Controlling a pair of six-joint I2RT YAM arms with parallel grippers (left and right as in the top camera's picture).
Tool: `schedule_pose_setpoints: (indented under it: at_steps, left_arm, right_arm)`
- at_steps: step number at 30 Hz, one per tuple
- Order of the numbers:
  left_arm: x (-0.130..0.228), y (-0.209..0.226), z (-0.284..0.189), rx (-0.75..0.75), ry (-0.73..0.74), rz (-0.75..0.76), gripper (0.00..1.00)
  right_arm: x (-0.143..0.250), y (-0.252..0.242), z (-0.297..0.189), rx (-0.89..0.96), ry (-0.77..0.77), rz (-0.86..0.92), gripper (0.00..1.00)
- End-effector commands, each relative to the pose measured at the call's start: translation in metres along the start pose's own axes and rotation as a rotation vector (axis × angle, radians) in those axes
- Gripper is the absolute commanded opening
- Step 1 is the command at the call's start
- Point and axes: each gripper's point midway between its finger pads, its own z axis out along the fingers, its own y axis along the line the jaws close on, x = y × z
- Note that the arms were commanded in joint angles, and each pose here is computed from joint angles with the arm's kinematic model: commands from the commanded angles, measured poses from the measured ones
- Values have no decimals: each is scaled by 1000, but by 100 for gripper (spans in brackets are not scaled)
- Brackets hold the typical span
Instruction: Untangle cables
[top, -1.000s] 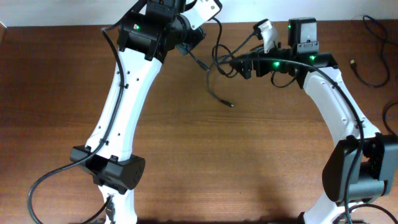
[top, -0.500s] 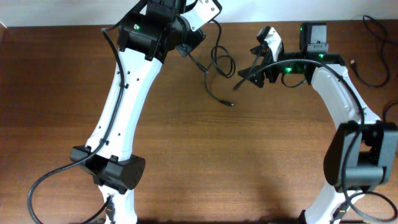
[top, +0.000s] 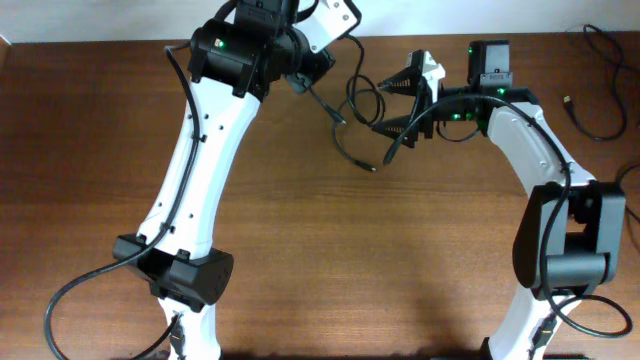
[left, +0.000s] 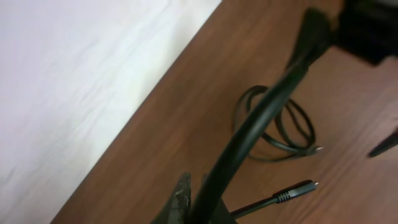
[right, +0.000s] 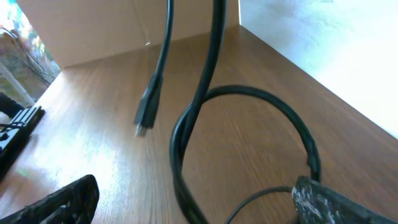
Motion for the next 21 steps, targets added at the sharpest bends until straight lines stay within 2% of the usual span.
schedule_pose_setpoints:
  at_steps: [1, 5, 13, 21]
  left_arm:
    - [-29, -11, -43, 32, -130, 2, 0]
    - [-27, -11, -49, 31, -127, -2, 0]
    - [-24, -14, -49, 43, -112, -4, 0]
    - [-34, -31, -50, 95, -147, 15, 0]
  right_arm:
    - [-8, 0, -1, -12, -20, -26, 99]
    - [-4, -12, -13, 43, 1, -25, 99]
    - [-5, -39, -67, 153, -30, 9, 99]
    - [-6, -29, -47, 111, -18, 19, 99]
